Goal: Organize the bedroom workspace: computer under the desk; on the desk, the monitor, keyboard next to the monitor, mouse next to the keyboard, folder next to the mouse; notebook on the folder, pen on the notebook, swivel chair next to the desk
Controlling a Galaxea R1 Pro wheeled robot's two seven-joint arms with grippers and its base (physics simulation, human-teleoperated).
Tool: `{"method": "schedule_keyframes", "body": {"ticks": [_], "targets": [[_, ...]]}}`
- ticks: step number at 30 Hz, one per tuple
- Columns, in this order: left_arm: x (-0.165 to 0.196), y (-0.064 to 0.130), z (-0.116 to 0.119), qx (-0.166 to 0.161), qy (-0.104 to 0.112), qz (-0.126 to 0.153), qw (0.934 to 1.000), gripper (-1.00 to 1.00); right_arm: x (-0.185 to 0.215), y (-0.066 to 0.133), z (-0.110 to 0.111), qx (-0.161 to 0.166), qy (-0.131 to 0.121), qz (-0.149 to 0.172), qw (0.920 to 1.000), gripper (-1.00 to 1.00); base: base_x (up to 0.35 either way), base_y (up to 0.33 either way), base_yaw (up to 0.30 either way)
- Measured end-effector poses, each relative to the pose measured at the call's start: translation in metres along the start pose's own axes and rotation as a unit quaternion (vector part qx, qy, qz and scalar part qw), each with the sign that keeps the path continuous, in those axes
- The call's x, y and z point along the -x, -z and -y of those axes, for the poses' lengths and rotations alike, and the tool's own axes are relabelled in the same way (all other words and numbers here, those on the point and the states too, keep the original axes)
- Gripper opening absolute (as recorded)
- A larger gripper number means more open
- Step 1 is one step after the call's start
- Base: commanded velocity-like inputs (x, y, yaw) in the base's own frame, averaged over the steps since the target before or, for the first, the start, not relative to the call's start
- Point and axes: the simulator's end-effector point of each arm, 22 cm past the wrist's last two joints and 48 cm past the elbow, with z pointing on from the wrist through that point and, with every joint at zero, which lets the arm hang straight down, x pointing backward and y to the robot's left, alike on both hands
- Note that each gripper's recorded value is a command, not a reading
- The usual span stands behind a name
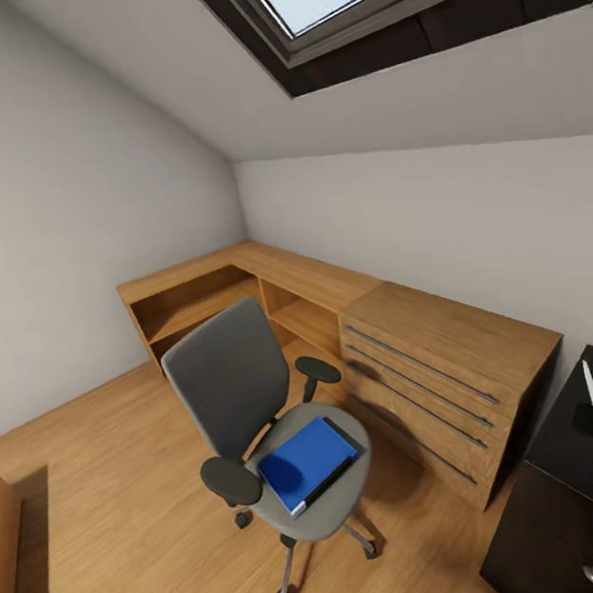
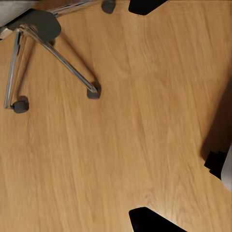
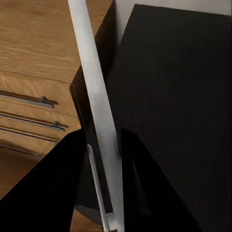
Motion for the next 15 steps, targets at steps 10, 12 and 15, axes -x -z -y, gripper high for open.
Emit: {"method": "schedule_keyframes", "body": {"ticks": [10, 12, 15], "targets": [[-0.007, 0.003, 0.014, -0.014, -0.022, -0.003, 0.9997, 1.0, -0.052, -0.048, -0.007, -0.025, 0.027, -0.099, 0.9944, -1.0, 0.0, -0.062, 0.0], [-0.007, 0.003, 0.014, -0.014, -0.022, -0.003, 0.9997, 1.0, -0.056, -0.051, -0.009, -0.025, 0.027, -0.107, 0.9935, -1.0, 0.0, 0.0, 0.0], [-0.007, 0.003, 0.014, -0.014, -0.021, -0.003, 0.9997, 1.0, -0.067, -0.058, -0.012, -0.031, 0.039, -0.127, 0.9906, -1.0, 0.0, 0.0, 0.0]]}}
